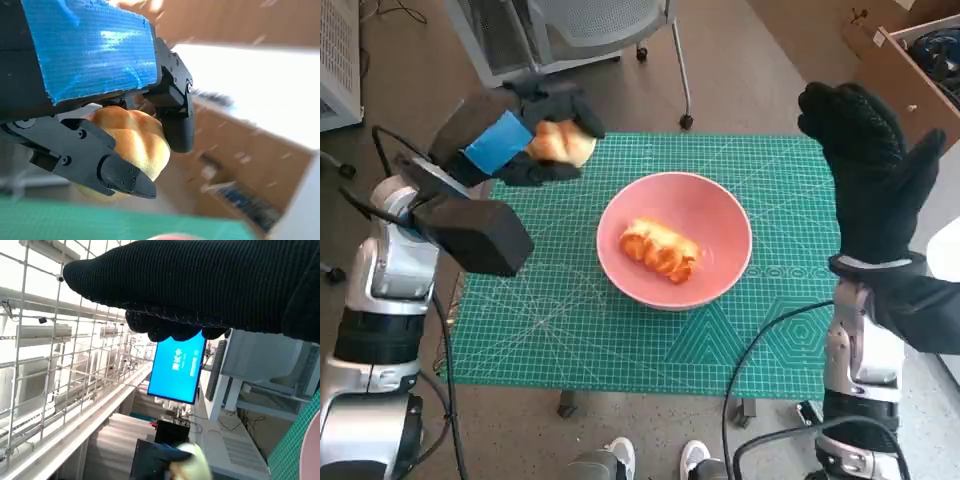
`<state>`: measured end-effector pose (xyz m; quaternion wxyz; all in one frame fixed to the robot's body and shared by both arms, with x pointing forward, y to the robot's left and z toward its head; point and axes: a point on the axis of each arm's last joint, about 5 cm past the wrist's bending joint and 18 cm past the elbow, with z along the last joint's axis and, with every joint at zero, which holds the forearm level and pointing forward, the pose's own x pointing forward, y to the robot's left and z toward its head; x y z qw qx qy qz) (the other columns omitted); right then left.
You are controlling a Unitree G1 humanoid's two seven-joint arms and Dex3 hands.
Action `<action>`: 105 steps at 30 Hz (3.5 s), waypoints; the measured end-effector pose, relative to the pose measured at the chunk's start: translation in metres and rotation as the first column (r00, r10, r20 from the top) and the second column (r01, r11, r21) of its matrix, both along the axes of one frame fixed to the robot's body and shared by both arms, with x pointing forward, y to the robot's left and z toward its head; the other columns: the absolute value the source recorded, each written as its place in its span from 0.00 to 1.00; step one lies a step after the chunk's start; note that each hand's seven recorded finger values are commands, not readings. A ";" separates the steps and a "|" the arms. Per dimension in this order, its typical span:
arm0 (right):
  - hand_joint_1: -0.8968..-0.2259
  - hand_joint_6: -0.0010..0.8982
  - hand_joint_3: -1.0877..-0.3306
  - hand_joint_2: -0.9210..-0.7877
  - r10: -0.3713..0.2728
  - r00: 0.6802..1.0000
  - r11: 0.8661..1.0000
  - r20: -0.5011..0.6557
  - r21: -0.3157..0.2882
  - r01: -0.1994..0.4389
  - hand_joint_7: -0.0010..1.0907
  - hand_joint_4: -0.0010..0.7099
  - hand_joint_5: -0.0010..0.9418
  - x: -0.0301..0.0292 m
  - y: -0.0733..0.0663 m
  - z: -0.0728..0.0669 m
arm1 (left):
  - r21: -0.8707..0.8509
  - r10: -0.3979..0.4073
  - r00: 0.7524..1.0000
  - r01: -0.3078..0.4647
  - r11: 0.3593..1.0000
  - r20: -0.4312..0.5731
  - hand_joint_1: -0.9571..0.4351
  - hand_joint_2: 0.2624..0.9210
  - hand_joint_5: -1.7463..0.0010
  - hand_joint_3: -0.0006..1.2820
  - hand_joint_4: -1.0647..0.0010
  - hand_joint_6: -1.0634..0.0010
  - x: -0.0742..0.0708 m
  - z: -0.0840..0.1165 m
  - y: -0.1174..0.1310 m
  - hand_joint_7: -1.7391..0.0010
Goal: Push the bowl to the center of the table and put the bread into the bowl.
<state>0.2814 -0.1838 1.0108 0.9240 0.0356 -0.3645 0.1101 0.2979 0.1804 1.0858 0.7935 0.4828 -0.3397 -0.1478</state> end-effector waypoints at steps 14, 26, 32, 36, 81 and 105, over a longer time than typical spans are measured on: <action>0.40 0.03 0.51 0.00 -0.002 1.000 1.000 -0.003 -0.003 0.002 0.52 0.36 0.00 -0.0024 0.000 -0.003 | 0.025 -0.170 0.977 0.175 0.984 -0.127 0.69 1.00 0.35 0.05 0.35 0.40 0.007 -0.029 -0.041 0.33; 0.40 0.01 0.51 0.00 -0.007 1.000 1.000 0.008 -0.004 0.007 0.52 0.35 0.00 -0.0061 -0.002 -0.003 | 0.081 -0.168 0.927 0.206 0.975 -0.336 0.37 0.99 0.97 0.03 0.85 0.92 0.014 -0.049 -0.051 0.78; 0.40 0.01 0.51 0.00 -0.013 1.000 1.000 0.005 -0.001 0.013 0.52 0.35 0.00 -0.0068 -0.003 -0.004 | 0.077 -0.144 0.929 0.180 0.981 -0.341 0.29 1.00 1.00 0.03 0.89 0.95 0.013 -0.055 -0.050 0.80; 0.40 0.01 0.51 0.00 -0.015 1.000 1.000 0.005 0.000 0.015 0.52 0.35 0.00 -0.0070 -0.003 -0.004 | 0.061 -0.141 0.925 0.173 0.983 -0.354 0.25 1.00 1.00 0.05 0.91 0.95 0.011 -0.064 -0.050 0.80; 0.36 0.08 0.55 0.00 0.017 0.996 1.000 0.084 -0.004 -0.016 0.46 0.35 0.00 -0.0085 0.007 0.020 | -0.873 -0.479 0.876 0.273 0.404 0.053 0.15 1.00 0.95 0.28 0.85 1.00 -0.016 -0.036 -0.017 0.63; 0.38 0.14 0.55 0.00 0.000 0.994 1.000 0.107 -0.017 0.001 0.44 0.36 0.00 -0.0029 0.008 0.030 | -0.874 -0.470 0.882 0.241 0.422 0.017 0.12 1.00 0.93 0.28 0.87 1.00 -0.011 -0.045 -0.021 0.68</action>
